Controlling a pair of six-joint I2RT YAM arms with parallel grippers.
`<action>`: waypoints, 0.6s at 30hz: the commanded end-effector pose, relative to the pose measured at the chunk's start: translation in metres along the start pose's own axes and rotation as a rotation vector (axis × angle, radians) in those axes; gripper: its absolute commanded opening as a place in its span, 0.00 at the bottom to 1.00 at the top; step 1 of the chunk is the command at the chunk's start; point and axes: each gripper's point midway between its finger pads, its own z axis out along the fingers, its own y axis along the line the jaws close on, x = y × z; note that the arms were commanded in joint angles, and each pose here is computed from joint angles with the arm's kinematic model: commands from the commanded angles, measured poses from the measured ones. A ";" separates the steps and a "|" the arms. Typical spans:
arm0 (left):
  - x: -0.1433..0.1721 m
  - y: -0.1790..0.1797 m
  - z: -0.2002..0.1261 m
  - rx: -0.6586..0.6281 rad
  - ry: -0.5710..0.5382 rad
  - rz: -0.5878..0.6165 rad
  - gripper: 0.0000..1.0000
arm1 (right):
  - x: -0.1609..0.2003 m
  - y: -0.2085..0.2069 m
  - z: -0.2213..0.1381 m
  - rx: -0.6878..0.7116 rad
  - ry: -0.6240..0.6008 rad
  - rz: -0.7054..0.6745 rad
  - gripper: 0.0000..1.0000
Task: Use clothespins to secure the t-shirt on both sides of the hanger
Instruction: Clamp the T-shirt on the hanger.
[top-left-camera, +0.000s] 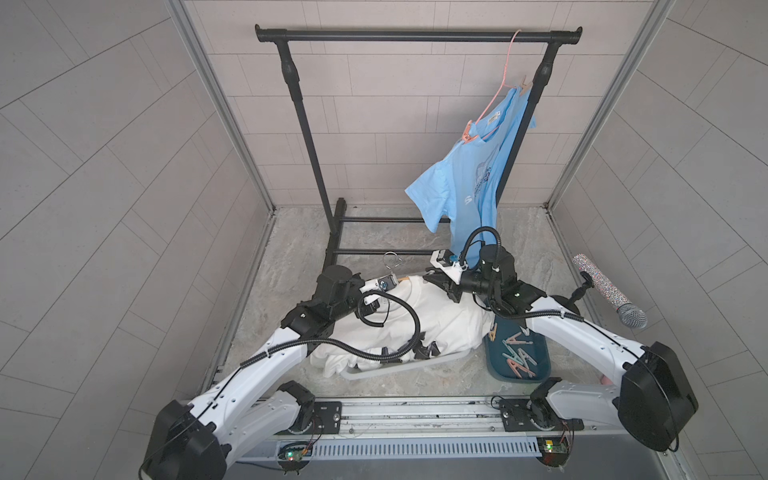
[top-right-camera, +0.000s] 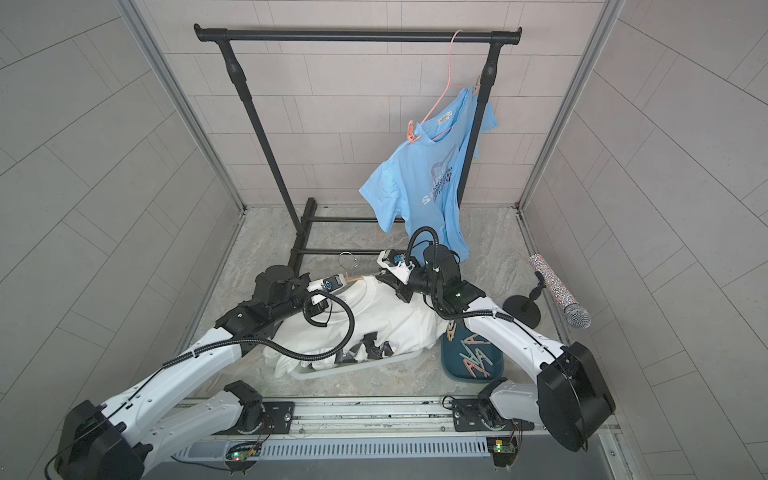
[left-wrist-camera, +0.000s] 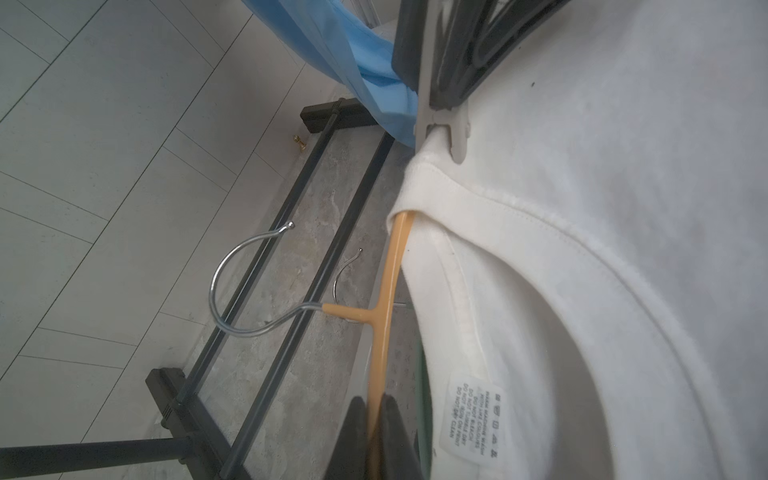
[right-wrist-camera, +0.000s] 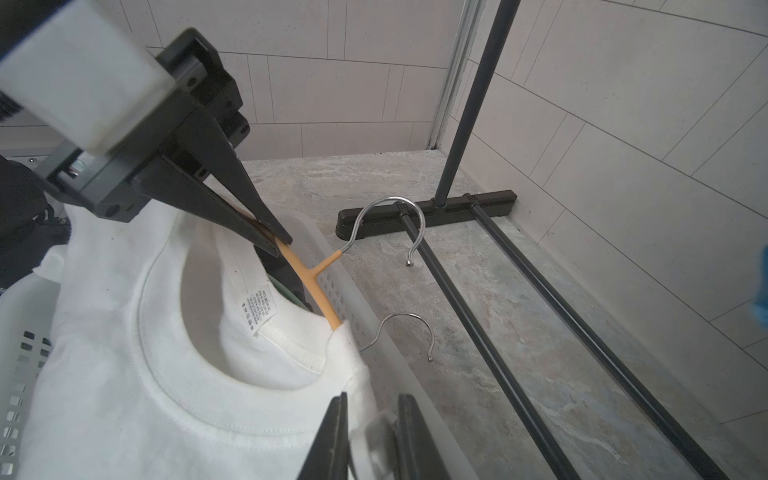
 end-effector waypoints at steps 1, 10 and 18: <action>-0.036 0.013 -0.011 -0.042 -0.159 -0.015 0.00 | 0.005 -0.008 0.007 0.047 0.036 0.008 0.00; -0.028 0.009 -0.010 -0.041 -0.133 -0.005 0.00 | -0.008 -0.027 -0.011 0.214 0.021 0.034 0.54; -0.016 -0.003 -0.004 0.026 -0.062 0.033 0.00 | -0.037 -0.031 -0.067 0.364 -0.016 0.176 0.83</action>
